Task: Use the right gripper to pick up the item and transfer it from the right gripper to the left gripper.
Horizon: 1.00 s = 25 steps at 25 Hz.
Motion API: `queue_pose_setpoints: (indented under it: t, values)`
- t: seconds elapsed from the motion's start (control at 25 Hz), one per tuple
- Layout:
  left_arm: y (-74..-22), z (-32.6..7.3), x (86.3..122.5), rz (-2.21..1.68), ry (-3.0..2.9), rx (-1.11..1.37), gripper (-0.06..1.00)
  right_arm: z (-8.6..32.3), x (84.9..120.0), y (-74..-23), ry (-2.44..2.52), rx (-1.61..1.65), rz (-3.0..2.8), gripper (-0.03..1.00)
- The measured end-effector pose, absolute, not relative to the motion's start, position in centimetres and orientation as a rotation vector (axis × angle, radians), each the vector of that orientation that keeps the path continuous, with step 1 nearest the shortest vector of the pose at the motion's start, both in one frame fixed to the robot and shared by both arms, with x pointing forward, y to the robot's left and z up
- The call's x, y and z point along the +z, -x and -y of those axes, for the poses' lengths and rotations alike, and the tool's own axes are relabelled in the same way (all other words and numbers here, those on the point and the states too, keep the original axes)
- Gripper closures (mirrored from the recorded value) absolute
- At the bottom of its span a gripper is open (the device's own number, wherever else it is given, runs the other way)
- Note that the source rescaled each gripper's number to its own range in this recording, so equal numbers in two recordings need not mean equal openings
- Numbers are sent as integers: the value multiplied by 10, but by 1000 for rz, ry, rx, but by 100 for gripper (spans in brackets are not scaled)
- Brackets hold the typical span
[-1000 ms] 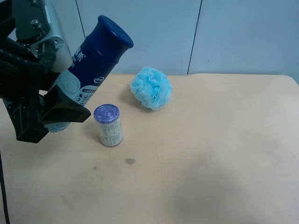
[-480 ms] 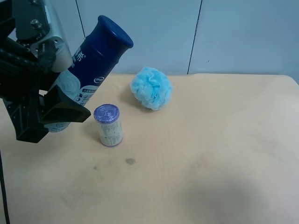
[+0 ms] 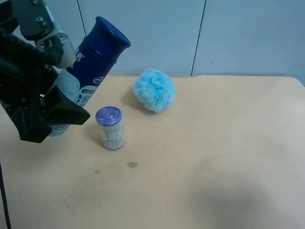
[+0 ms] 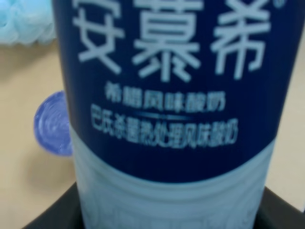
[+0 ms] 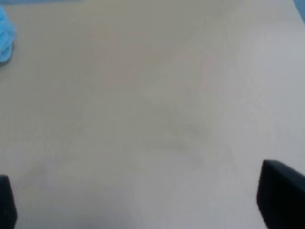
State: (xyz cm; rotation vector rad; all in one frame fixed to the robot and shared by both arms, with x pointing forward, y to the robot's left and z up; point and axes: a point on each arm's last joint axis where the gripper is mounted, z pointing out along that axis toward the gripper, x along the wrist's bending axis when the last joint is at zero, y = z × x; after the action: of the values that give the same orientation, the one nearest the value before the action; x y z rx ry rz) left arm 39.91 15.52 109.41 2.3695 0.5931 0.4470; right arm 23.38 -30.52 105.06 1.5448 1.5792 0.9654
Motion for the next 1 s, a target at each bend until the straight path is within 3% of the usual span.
queue_pose_setpoints:
  t: [0.48,1.0]
  values:
    - [-454,-196,1093,-1277,-2457,488,90,305,1051,-234,-1545,965,-1579,-3]
    - [-541,-285,1038,-1709,-2328,410,90,305,1051,-234,-1545,965,-1579,-3]
